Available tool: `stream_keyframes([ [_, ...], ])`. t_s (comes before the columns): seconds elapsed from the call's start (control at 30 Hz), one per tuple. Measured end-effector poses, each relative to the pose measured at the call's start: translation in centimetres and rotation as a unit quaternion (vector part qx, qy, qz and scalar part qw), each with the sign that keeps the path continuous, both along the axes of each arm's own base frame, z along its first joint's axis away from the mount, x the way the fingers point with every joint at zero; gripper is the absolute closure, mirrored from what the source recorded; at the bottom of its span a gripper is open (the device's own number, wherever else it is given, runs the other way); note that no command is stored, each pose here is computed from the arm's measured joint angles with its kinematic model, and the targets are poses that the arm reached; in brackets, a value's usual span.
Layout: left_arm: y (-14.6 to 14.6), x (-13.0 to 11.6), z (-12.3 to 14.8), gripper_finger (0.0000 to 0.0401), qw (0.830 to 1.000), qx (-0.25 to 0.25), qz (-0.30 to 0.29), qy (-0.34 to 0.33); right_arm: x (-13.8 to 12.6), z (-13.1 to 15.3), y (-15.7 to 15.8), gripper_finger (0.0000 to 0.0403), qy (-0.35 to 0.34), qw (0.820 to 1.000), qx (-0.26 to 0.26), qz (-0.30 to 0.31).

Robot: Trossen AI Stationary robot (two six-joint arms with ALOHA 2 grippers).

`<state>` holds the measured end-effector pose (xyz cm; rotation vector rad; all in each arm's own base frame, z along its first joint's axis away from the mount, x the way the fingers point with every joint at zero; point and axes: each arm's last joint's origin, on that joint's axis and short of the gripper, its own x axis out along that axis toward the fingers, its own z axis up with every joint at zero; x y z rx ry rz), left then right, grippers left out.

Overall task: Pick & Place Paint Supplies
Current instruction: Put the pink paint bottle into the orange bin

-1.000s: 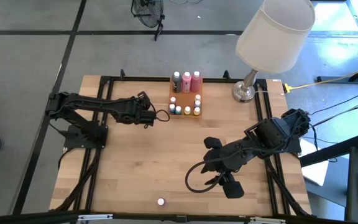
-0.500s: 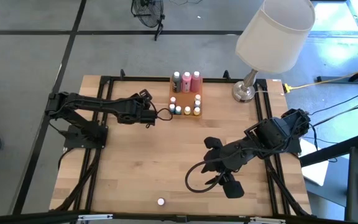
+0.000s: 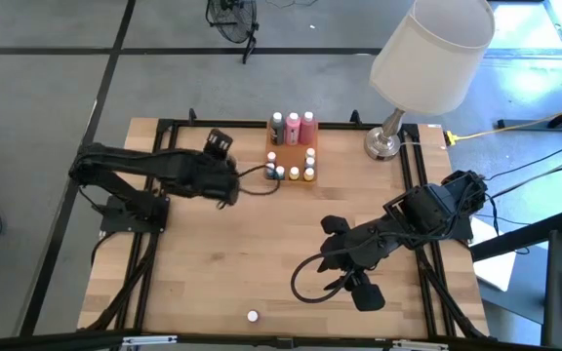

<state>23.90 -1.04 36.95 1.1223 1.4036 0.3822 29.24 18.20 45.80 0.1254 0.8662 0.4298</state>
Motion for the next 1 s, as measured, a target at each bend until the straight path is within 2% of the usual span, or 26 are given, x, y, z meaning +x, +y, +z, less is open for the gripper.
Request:
stream_keyframes([
  [0.07, -1.3, -0.4, 1.4, 0.0324, 0.995, -0.093, -0.002, -0.047, 0.0, 0.0, 0.0, 0.0222, 0.0, 1.0, 0.0, 0.001],
  [0.17, -2.9, -0.7, 2.9, 0.0324, 0.969, -0.212, 0.018, -0.125, 0.0, 0.0, 0.0, 0.0222, -0.001, 1.0, 0.002, 0.011],
  [0.27, -4.8, -0.7, 2.8, 0.0321, 0.921, -0.368, 0.027, -0.129, 0.0, 0.1, 0.1, 0.0222, -0.006, 1.0, 0.007, 0.017],
  [0.37, -7.2, 0.1, 2.0, 0.0315, 0.882, -0.453, -0.008, -0.129, 0.1, 0.2, 0.2, 0.0222, -0.012, 1.0, 0.012, 0.023],
  [0.43, -8.7, 0.6, 1.7, 0.0308, 0.865, -0.477, -0.033, -0.152, 0.0, 0.2, 0.3, 0.0222, -0.012, 0.999, 0.015, 0.027],
  [0.53, -10.0, 1.1, 1.8, 0.0295, 0.843, -0.488, -0.005, -0.226, 0.0, 0.3, 0.6, 0.0222, -0.015, 0.999, 0.019, 0.035],
  [0.63, -10.9, 0.8, 1.9, 0.0283, 0.844, -0.478, -0.012, -0.244, -0.2, 0.4, 1.0, 0.0222, -0.022, 0.999, 0.023, 0.04],
  [0.83, -13.5, 0.5, 2.3, 0.0244, 0.805, -0.54, -0.049, -0.243, -0.6, 0.5, 2.0, 0.0222, -0.03, 0.998, 0.029, 0.055],
  [1.0, -14.1, 1.1, 1.4, 0.0205, 0.802, -0.547, -0.008, -0.241, -0.6, 0.3, 2.8, 0.0222, -0.031, 0.997, 0.033, 0.063],
])
